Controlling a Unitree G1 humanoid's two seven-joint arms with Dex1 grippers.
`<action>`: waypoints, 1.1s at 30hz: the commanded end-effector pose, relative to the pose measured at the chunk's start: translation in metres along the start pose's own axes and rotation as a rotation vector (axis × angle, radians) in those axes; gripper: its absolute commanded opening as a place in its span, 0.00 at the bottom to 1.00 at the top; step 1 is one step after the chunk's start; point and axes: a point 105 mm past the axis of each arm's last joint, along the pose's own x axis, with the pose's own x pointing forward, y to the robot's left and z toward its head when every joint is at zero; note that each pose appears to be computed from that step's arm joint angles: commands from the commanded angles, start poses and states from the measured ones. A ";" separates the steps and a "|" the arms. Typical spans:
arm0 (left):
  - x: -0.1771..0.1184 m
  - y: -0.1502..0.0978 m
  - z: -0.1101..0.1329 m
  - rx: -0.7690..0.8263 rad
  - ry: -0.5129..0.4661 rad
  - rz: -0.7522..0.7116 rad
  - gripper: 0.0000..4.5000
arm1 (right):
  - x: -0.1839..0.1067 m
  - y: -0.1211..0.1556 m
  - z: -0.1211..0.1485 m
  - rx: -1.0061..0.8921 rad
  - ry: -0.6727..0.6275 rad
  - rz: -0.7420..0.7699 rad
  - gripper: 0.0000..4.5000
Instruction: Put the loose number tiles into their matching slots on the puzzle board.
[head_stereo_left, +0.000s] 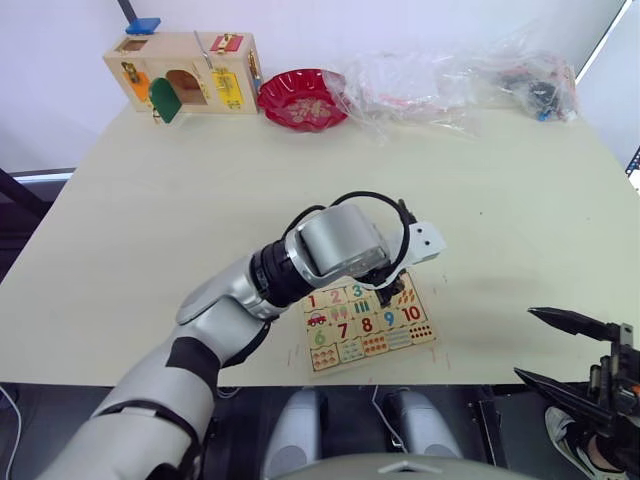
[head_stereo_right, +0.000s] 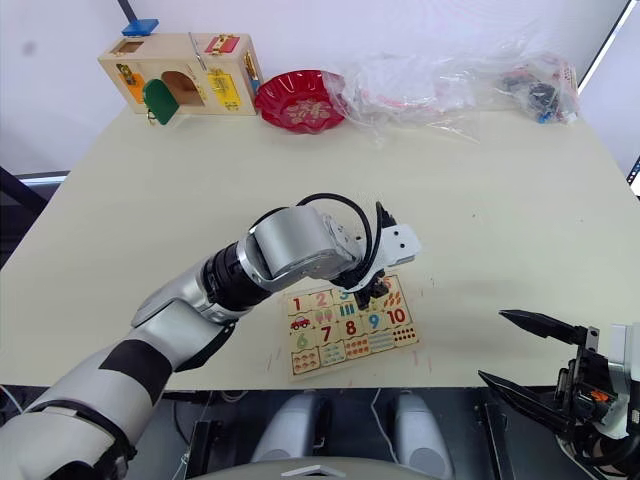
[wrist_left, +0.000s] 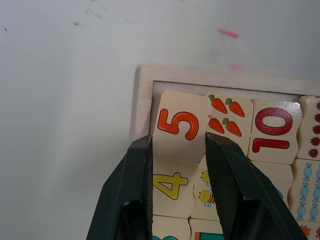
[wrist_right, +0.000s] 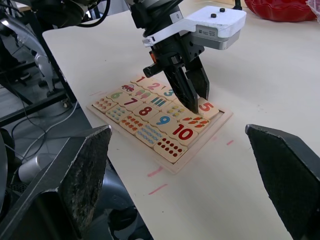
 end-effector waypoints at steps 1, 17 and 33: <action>-0.003 0.001 0.004 0.008 -0.018 0.019 0.24 | -0.001 0.002 0.006 -0.033 -0.016 -0.002 1.00; -0.001 -0.006 0.006 0.035 -0.016 0.000 0.24 | 0.001 0.004 0.008 -0.037 -0.016 -0.007 1.00; 0.002 -0.006 0.003 0.039 -0.002 0.002 0.24 | 0.004 0.006 0.009 -0.035 -0.021 -0.012 1.00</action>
